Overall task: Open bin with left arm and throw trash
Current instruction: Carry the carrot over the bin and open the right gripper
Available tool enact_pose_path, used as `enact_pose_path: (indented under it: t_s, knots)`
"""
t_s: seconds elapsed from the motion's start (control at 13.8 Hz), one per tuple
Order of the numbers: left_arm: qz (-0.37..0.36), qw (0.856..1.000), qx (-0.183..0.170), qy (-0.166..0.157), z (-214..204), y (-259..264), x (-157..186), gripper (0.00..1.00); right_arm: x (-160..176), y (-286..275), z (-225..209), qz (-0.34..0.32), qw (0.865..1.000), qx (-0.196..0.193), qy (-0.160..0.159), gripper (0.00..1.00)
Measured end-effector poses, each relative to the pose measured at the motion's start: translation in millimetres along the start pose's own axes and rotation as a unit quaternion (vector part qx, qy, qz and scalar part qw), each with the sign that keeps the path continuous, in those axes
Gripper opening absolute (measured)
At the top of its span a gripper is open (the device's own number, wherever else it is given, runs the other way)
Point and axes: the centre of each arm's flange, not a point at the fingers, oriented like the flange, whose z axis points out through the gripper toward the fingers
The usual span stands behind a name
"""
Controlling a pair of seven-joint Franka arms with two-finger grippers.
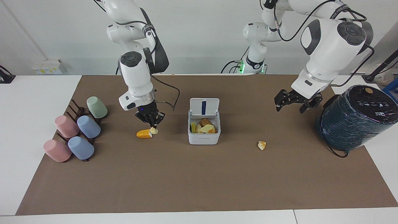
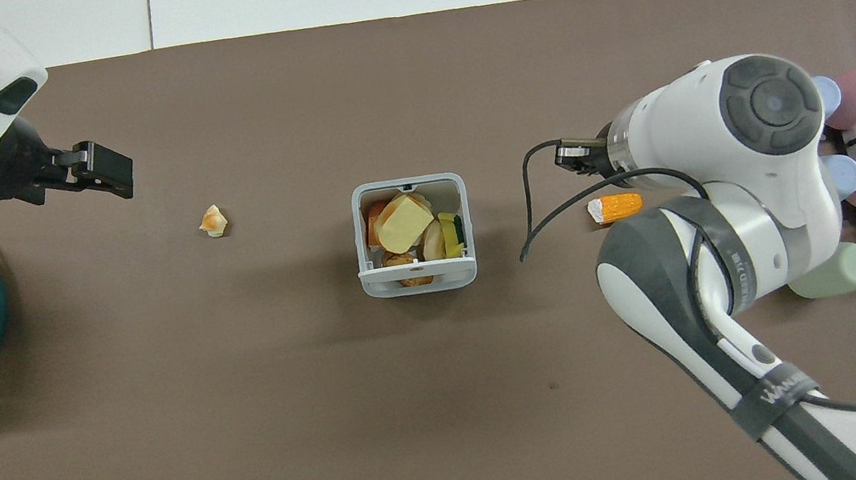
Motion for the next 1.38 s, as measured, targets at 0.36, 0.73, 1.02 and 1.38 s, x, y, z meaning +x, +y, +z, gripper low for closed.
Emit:
enact_pose_path:
  t_s: [0.36,0.73,1.02,1.38]
  knots:
    - [-0.001,1.000,0.000,0.001,-0.1,-1.0,0.1,1.00,6.1,-38.7,-30.2,0.055,0.996,0.064,0.000,0.05]
    - [-0.003,1.000,0.000,0.001,-0.3,-3.2,0.2,1.00,-43.0,-125.2,-14.8,0.129,0.987,0.098,-0.002,0.05]
    - [-0.003,1.000,0.000,0.002,-0.5,-3.2,0.4,1.00,-66.4,-156.8,8.4,0.161,0.981,0.106,-0.009,0.05]
    - [-0.003,1.000,0.001,0.003,-0.7,-3.4,0.7,1.00,-82.3,-167.9,14.2,0.170,0.981,0.090,-0.028,0.17]
